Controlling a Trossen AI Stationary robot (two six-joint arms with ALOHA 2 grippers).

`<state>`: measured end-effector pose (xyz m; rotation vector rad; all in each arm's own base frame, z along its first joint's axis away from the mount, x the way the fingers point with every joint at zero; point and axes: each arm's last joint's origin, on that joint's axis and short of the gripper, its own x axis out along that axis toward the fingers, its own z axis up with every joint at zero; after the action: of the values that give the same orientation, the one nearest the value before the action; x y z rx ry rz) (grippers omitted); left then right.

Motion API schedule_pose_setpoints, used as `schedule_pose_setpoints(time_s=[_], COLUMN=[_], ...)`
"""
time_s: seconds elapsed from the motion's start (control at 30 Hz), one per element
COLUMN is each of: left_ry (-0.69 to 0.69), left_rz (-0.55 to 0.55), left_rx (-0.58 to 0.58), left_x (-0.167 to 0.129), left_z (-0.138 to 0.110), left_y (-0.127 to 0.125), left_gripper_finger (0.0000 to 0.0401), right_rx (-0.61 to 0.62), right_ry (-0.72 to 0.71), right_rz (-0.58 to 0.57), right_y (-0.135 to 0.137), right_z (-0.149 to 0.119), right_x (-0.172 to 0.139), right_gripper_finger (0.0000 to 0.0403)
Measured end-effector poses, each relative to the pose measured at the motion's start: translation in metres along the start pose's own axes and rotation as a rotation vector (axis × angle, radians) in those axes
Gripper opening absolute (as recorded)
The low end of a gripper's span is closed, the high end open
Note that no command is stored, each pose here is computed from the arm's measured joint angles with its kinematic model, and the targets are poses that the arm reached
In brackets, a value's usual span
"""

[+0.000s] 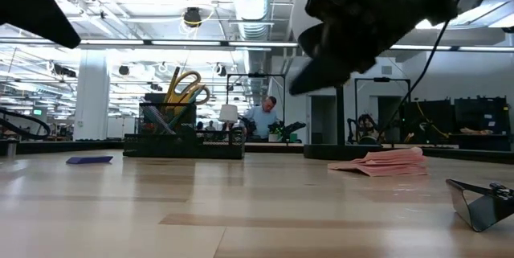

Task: Pick and place office supplies into organizer
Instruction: Put the pink sticky note pad into the black desk organizer

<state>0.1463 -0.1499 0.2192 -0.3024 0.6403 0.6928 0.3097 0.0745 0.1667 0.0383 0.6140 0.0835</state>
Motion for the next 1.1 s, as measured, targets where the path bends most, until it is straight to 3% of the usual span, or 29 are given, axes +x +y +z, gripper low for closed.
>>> schedule_pose_setpoints(time_s=[0.2, 0.53, 0.67, 0.77, 1.1], left_ry=[-0.001, -0.002, -0.002, -0.002, -0.001], left_rz=[0.018, 0.051, 0.06, 0.061, 0.054], left_rx=[-0.011, -0.008, 0.001, 0.001, -0.008], left_x=[0.004, 0.011, 0.013, 0.013, 0.013], left_z=[0.003, 0.009, 0.011, 0.011, 0.011], left_y=[0.0, 0.001, 0.001, 0.001, 0.0], left_gripper_finger=[0.0055, 0.0055, 0.0055, 0.0055, 0.0055], right_rx=[-0.024, -0.077, -0.166, -0.206, -0.214], right_ry=[0.275, 0.492, 0.535, 0.541, 0.516], right_rz=[0.063, 0.082, 0.093, 0.027, 0.045], right_y=[0.007, 0.024, 0.025, 0.023, 0.028], right_z=[-0.002, -0.019, -0.022, -0.024, -0.023], right_x=[-0.011, -0.016, -0.018, -0.019, -0.019], right_gripper_finger=[0.0087, 0.0087, 0.0087, 0.0087, 0.0087])
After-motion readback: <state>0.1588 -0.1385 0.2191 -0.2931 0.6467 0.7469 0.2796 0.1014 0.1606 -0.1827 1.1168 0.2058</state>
